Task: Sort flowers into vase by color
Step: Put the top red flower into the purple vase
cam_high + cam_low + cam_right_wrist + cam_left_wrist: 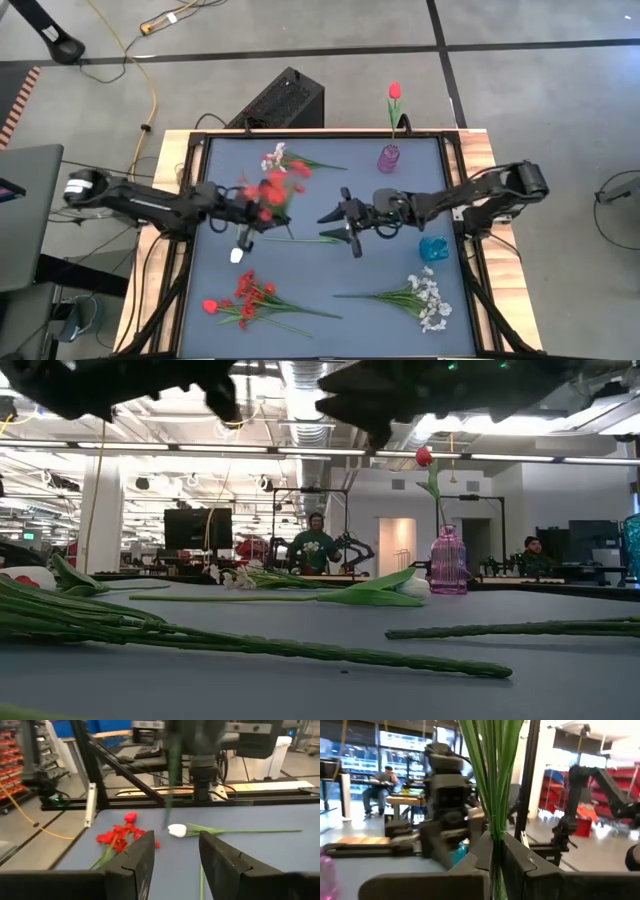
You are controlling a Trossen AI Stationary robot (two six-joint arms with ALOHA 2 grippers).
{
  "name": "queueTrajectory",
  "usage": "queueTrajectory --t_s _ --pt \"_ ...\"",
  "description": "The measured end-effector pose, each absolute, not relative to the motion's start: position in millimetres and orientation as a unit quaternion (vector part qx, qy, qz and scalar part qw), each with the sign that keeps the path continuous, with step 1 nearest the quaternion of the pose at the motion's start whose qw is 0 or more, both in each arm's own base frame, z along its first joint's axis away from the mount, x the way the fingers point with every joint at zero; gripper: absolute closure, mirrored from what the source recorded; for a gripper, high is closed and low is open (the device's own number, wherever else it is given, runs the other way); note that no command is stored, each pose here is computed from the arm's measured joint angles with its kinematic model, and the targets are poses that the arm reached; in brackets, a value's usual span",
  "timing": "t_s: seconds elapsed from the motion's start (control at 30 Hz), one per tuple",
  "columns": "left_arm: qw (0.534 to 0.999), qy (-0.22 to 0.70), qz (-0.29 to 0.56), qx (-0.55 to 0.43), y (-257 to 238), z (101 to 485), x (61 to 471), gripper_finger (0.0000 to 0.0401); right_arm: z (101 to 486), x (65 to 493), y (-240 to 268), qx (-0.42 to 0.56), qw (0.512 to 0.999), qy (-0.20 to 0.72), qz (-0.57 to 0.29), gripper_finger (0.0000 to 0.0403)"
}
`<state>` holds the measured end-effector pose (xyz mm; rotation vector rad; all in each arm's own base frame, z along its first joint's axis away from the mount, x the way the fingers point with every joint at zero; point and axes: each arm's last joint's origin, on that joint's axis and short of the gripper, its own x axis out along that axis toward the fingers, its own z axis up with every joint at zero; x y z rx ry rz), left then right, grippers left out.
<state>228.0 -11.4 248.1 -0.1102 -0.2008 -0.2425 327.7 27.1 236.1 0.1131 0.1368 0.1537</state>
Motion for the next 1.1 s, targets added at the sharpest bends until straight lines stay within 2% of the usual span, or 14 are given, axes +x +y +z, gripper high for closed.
queueTrajectory --t_s 0.37,0.63,0.8,1.1 --pt "0.99 -0.064 -0.122 -0.04 -16.3 246.2 291.5 0.0397 245.1 344.2 31.1 0.05 0.991 0.056 0.115 0.0223" --pt "0.991 -0.053 -0.118 -0.036 -12.1 243.2 299.6 0.0397 244.7 341.2 33.8 0.041 0.989 0.073 0.119 0.0227" --pt "0.992 -0.048 -0.109 -0.036 -11.1 242.6 299.4 0.0397 244.4 340.7 32.1 0.04 0.989 0.078 0.116 0.0258" --pt "0.993 -0.032 -0.105 -0.037 -10.7 239.5 299.7 0.0393 249.0 337.4 23.4 0.037 0.991 0.082 0.102 0.0344"
